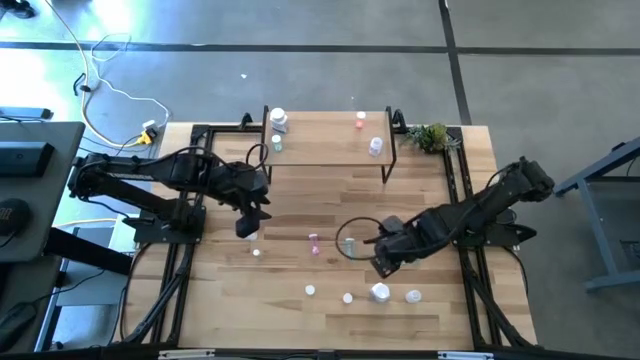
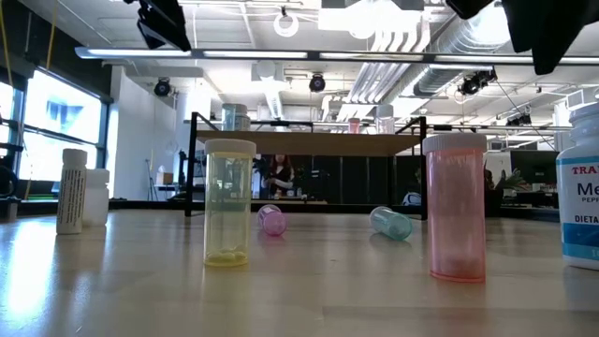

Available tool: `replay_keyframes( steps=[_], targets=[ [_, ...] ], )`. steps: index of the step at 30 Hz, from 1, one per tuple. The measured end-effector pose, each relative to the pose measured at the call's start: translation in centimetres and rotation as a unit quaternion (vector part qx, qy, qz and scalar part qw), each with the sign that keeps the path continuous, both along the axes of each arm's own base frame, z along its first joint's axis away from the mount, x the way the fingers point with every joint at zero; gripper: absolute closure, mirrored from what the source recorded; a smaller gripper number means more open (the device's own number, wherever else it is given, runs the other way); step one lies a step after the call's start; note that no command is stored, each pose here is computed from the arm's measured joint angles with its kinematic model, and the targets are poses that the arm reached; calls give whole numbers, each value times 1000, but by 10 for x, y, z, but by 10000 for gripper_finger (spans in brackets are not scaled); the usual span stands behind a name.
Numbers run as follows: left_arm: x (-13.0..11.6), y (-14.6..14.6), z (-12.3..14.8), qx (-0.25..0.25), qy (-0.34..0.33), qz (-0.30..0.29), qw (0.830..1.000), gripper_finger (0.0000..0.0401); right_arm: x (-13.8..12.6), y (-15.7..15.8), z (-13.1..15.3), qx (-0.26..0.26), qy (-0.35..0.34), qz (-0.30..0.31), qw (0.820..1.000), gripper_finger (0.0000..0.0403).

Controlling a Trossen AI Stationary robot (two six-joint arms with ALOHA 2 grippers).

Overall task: Pick and place medicine bottles onto shelf by color
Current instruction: Put the white medicine bottle on the shelf

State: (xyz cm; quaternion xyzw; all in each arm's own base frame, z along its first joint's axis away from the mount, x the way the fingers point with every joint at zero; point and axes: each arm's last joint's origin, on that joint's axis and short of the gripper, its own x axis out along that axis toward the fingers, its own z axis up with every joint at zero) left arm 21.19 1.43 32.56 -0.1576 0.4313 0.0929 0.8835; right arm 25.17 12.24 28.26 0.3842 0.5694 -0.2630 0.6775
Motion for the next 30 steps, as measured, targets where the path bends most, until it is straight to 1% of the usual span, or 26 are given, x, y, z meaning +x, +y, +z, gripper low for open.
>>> replay_keyframes(
  steps=[7,10,18,22,30],
  targets=[
    [0,-5,0,-2,0,-9,1000,203,1,20,-8,32,-46,-15,998,173],
    [0,-7,0,-3,0,-9,1000,203,2,27,-11,49,-63,-22,997,172],
    [0,-11,0,-7,0,-14,1000,203,4,49,-18,78,-76,-43,993,171],
    [0,-12,0,-8,0,-17,1000,204,3,58,-16,107,-92,-63,988,171],
    [0,-12,0,-8,1,-17,1000,204,6,73,4,119,-130,-84,981,171]
  ],
)
